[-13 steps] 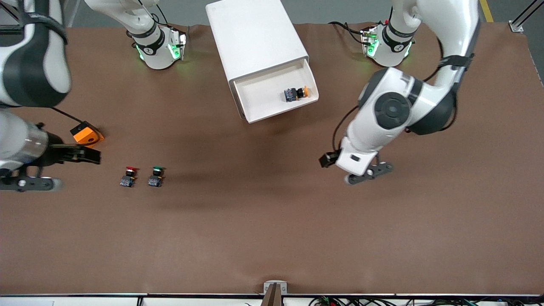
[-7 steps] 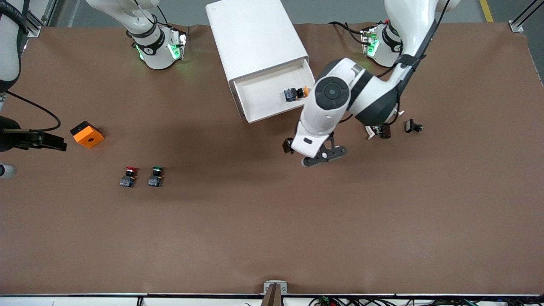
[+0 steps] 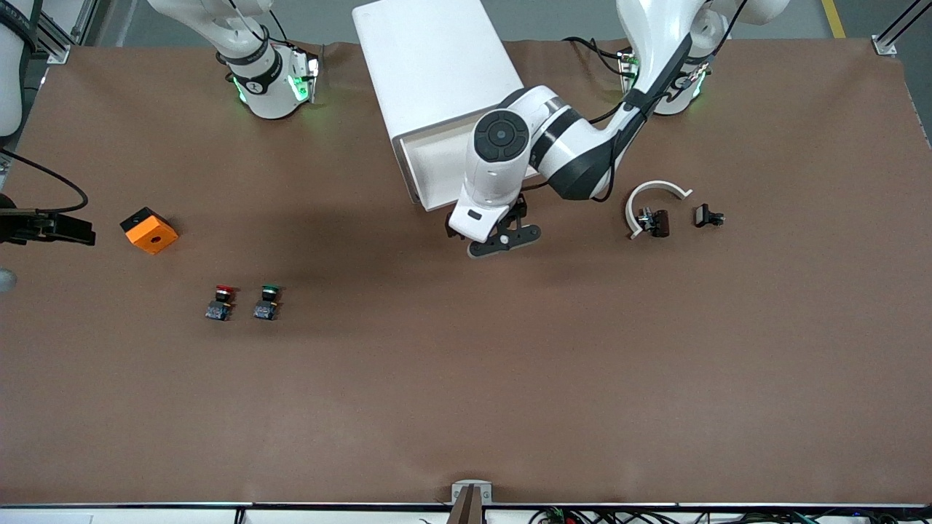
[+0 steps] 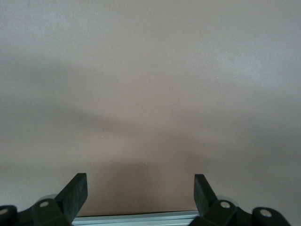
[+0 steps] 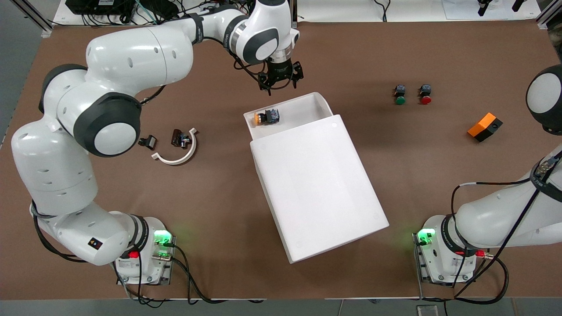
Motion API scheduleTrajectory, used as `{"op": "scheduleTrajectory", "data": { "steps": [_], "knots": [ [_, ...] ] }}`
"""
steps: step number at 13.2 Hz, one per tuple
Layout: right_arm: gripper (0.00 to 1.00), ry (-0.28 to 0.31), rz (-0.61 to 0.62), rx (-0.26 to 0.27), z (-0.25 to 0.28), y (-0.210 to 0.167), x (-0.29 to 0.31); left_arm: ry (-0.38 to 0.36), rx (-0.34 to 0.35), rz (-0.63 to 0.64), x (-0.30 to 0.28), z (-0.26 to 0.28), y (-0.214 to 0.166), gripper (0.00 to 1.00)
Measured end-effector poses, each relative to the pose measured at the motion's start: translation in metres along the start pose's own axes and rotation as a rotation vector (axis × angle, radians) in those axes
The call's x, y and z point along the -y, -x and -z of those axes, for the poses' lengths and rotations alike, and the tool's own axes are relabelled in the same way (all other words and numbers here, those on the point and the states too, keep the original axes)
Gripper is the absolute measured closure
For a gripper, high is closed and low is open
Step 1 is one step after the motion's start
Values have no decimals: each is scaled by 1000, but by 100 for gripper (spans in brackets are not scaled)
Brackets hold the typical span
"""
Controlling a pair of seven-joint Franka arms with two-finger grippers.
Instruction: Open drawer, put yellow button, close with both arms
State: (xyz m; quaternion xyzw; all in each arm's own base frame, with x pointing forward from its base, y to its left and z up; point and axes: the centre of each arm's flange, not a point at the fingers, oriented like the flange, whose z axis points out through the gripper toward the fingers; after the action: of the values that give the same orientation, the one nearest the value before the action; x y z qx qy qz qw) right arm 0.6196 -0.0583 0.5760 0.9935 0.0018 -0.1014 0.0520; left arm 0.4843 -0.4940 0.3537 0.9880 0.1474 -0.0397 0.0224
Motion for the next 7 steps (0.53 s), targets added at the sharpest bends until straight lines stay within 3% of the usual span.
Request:
{"op": "scheduleTrajectory", "data": {
  "steps": [7],
  "knots": [
    [0,-15,-6,40,-1,7,-2,-14,2,29,-28,-9,62,0]
  ]
}}
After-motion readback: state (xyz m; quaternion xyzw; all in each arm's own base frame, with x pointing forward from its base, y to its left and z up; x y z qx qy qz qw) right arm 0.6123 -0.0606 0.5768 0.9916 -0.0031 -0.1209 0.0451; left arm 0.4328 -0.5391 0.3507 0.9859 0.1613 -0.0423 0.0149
